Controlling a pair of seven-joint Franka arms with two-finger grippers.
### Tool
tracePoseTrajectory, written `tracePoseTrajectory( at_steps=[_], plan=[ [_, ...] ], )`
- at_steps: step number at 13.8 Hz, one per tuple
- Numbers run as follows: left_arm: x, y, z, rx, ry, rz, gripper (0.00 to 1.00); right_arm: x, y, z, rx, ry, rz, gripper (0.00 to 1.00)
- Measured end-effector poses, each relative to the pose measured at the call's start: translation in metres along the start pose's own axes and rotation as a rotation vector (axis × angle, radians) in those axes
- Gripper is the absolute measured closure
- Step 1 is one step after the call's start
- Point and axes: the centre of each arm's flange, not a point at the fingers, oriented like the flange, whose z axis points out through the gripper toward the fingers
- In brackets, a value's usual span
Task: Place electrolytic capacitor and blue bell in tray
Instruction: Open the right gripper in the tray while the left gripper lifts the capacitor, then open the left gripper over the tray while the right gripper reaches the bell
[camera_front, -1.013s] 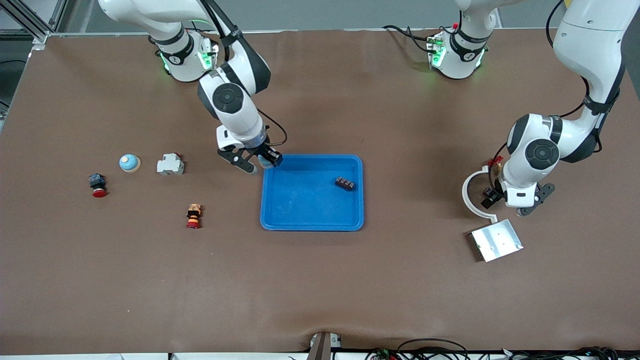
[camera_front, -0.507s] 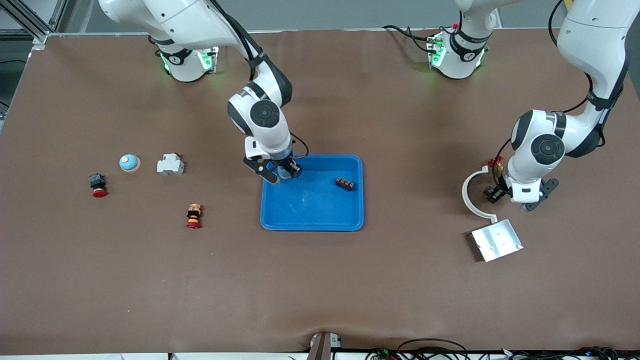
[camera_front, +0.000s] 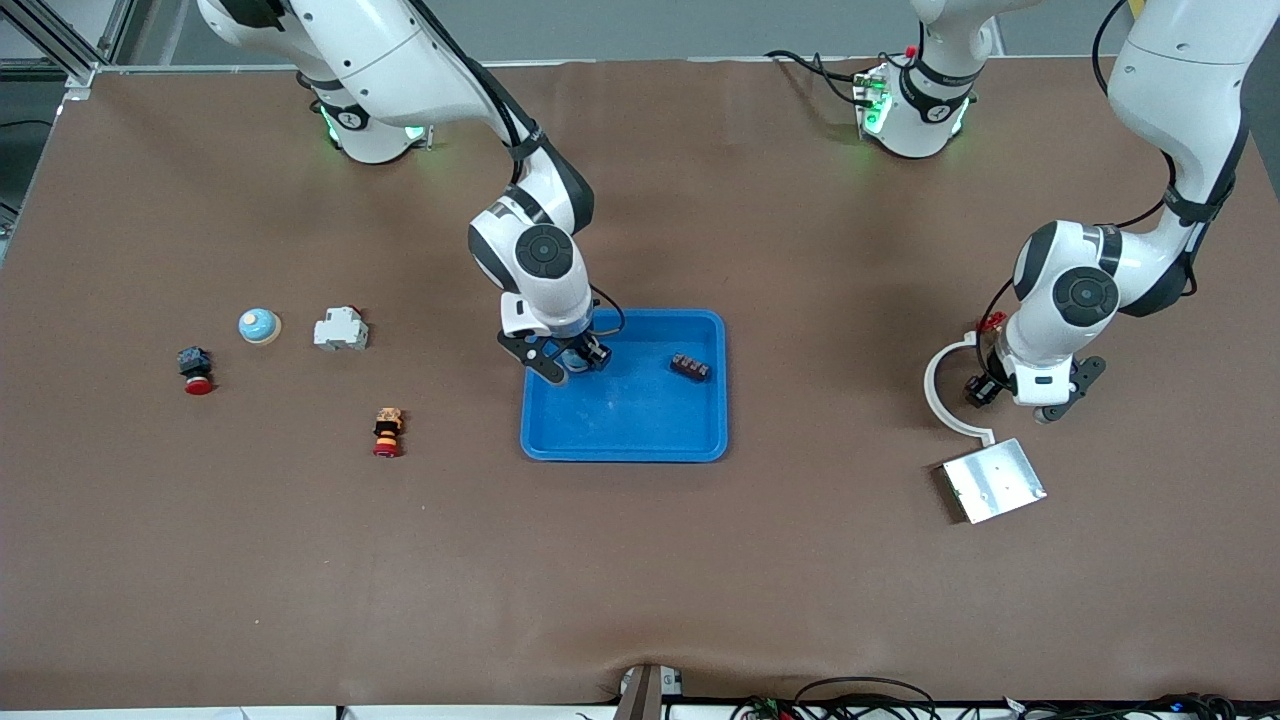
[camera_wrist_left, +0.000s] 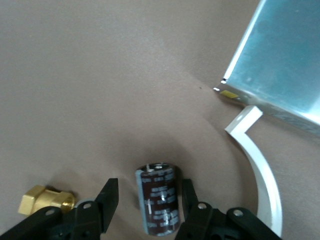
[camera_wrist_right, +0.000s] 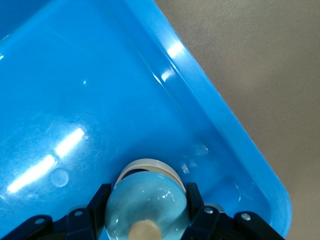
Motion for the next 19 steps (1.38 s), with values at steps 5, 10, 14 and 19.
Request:
tracePoseTrajectory(
  at_steps=[5,10,14,19],
  plan=[
    [0.003,0.017,-0.032,-0.058,0.052,0.014,0.67,0.006,-0.001,0.0,0.001,0.012,0.008,0.19],
    [-0.024,0.063,-0.089,-0.075,0.087,0.068,0.67,0.012,-0.011,-0.017,-0.063,0.019,0.002,0.0],
    [-0.079,0.122,-0.116,-0.149,0.063,-0.032,0.67,0.033,-0.017,-0.066,-0.129,0.02,-0.063,0.0],
    [-0.187,0.227,-0.132,-0.235,-0.025,-0.184,0.67,0.14,0.051,-0.133,-0.07,0.035,-0.253,0.0]
  ],
)
